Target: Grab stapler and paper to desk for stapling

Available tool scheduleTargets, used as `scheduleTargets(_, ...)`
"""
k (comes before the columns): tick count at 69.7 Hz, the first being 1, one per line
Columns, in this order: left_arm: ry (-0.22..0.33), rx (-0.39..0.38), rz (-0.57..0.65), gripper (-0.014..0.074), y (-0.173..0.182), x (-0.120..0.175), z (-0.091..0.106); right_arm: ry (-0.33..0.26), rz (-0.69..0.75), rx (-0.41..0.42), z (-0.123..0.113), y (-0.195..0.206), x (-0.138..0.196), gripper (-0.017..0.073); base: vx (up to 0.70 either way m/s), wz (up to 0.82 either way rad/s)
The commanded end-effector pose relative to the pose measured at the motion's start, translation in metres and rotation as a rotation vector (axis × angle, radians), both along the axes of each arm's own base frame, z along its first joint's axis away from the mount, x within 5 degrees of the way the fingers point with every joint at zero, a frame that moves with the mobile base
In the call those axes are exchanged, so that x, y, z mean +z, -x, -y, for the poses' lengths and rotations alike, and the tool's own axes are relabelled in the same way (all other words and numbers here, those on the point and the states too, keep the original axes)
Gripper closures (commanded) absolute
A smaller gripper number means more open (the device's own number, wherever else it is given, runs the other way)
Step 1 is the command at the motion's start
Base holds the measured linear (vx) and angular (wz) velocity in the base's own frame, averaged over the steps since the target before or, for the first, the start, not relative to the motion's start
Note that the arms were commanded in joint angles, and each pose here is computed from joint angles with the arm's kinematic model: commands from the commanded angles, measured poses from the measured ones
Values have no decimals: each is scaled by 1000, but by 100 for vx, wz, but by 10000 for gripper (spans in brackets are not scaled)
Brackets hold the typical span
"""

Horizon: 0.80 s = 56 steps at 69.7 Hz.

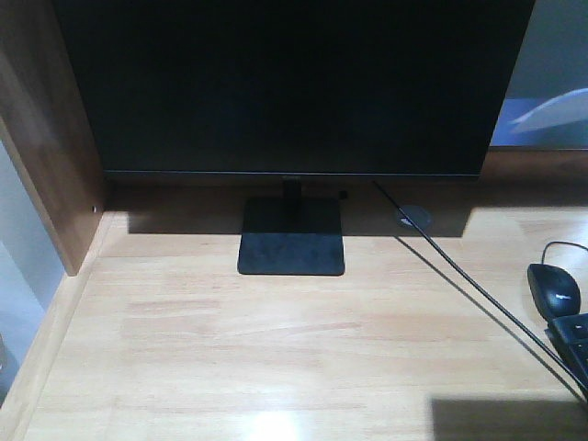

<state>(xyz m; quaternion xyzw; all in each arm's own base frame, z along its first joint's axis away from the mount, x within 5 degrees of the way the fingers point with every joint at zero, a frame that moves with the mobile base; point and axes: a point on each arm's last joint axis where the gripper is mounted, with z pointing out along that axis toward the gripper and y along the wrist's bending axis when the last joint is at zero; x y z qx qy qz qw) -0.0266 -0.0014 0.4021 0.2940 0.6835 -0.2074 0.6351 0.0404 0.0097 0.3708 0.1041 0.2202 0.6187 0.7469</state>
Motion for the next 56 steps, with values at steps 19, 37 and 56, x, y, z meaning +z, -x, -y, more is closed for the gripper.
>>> scheduleTargets(19, 89, 1, 84, 600, -2, 17, 1, -1, 46, -16, 0, 3, 10, 565, 0, 1)
scheduleTargets(37, 89, 1, 84, 600, -2, 17, 1, -1, 46, -16, 0, 3, 10, 565, 0, 0)
scheduleTargets(56, 91, 1, 86, 600, -2, 18, 1, -1, 46, -16, 0, 3, 10, 565, 0, 0)
